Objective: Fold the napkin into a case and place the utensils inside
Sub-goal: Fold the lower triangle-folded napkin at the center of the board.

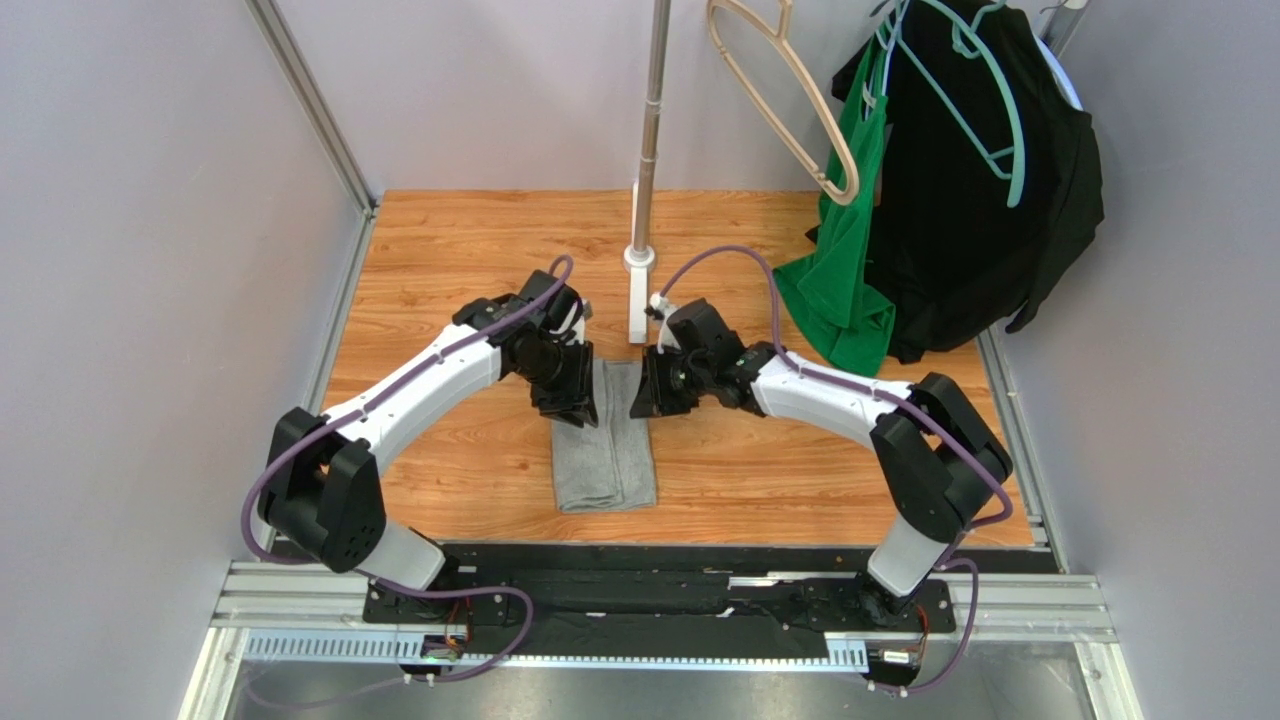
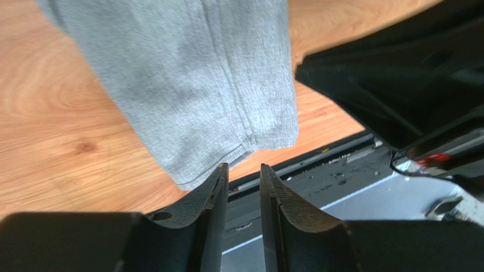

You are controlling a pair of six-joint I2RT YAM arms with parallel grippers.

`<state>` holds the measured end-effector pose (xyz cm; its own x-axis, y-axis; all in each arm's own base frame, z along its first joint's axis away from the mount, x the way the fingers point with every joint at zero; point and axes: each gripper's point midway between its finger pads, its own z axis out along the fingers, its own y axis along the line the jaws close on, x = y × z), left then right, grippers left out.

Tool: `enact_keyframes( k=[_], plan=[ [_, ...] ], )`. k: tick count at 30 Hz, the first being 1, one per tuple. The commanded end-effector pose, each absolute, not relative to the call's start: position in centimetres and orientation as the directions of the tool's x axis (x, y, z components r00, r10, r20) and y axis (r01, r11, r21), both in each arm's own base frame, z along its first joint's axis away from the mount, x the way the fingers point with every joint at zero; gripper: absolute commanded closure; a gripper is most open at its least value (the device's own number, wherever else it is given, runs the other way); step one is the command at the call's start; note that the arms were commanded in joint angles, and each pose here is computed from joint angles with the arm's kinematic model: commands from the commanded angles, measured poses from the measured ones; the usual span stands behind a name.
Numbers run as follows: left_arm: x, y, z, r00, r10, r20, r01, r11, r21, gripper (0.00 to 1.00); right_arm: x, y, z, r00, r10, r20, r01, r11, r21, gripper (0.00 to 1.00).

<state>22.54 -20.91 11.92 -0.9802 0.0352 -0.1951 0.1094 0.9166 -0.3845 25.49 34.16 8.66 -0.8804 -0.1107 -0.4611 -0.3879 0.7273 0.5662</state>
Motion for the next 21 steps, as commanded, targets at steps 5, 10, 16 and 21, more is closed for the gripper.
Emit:
enact_keyframes(
  k=[5, 10, 16, 21],
  plan=[
    [22.5, -20.8, 9.0, -0.988, 0.002, -0.155, 0.055, 0.94, -0.336, 0.7, 27.4, 36.2, 10.0, -0.889, -0.136, -0.436, -0.411, 0.656, 0.633, 0.82],
    [25.2, -22.3, 9.1, -0.974, -0.049, -0.222, 0.037, 0.929, -0.367, 0.71, 28.2, 36.2, 7.3, -0.917, -0.124, -0.38, -0.354, 0.694, 0.627, 0.96],
    [27.0, -22.2, 7.0, -0.982, -0.01, -0.186, 0.022, 0.985, -0.169, 0.66, 28.1, 34.6, 4.7, -0.94, -0.093, -0.328, -0.285, 0.742, 0.607, 1.0],
    [27.4, -22.6, 5.0, -0.99, -0.018, -0.142, -0.002, 0.994, -0.111, 0.59, 28.0, 34.2, 3.8, -0.947, -0.076, -0.312, -0.262, 0.745, 0.614, 1.0]
  ],
)
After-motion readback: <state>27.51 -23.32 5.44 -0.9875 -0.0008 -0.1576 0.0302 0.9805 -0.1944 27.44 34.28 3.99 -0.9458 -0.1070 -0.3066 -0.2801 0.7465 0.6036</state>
